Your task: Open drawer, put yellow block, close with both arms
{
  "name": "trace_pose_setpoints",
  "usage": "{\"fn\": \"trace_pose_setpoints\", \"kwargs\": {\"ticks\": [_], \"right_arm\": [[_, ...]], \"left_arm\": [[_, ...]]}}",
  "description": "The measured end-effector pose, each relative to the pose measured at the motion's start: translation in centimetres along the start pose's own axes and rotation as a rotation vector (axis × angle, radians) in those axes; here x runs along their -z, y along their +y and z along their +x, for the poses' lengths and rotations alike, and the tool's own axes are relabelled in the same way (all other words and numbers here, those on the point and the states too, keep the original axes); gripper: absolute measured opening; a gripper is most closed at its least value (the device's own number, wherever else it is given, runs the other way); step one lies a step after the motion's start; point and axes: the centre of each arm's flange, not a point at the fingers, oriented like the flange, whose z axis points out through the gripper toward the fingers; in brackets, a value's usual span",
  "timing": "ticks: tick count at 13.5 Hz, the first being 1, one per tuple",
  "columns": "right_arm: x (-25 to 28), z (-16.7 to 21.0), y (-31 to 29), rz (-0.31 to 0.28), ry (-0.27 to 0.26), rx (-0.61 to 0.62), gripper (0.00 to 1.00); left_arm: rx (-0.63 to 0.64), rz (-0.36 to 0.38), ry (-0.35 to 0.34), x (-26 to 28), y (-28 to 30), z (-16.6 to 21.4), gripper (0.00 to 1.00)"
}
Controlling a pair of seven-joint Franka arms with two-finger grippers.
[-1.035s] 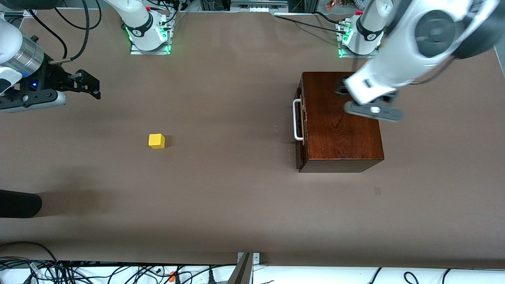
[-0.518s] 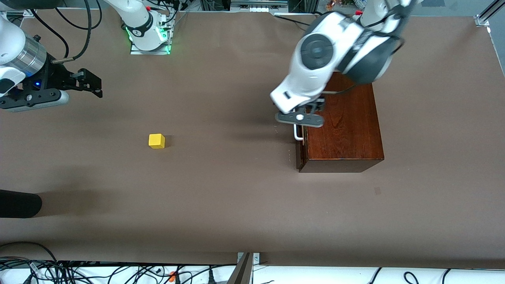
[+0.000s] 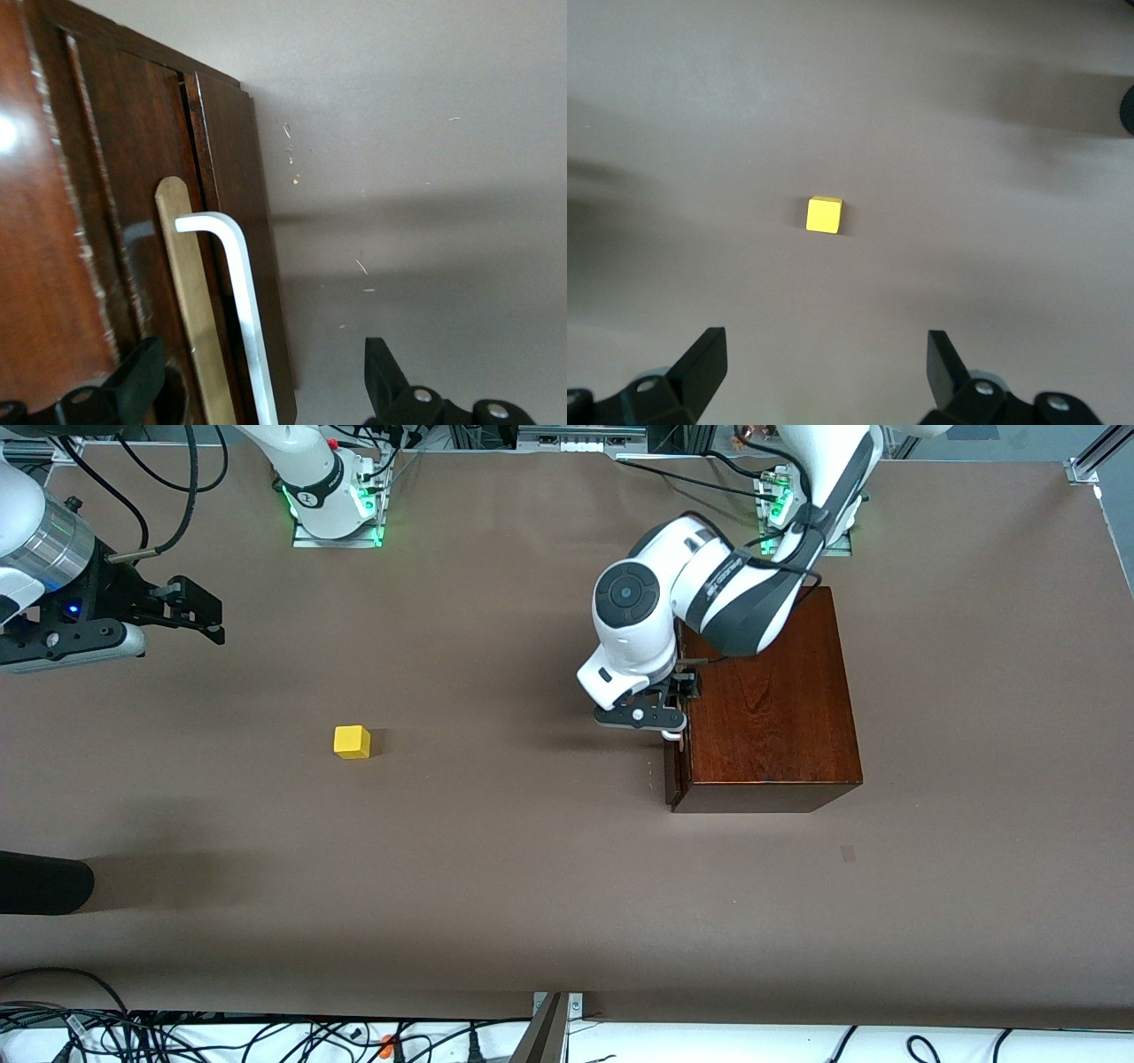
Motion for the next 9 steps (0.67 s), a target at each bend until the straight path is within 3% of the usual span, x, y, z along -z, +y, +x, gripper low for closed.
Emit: {"fn": "trace_pose_setpoints", "kwargs": {"ticks": [3,9], "right_arm": [[-0.2,0.1,-0.6,0.0,-0.004,0.013,1.0],[-0.7,0.9,-1.0,-0.001,0.012,0.02,1.0]], "left_arm": [[-0.014,0.039,0.029,-1.5,0.7,-0.6,1.0],[0.014,0.033,0.058,-2.4,1.5,-1.4,1.0]]}}
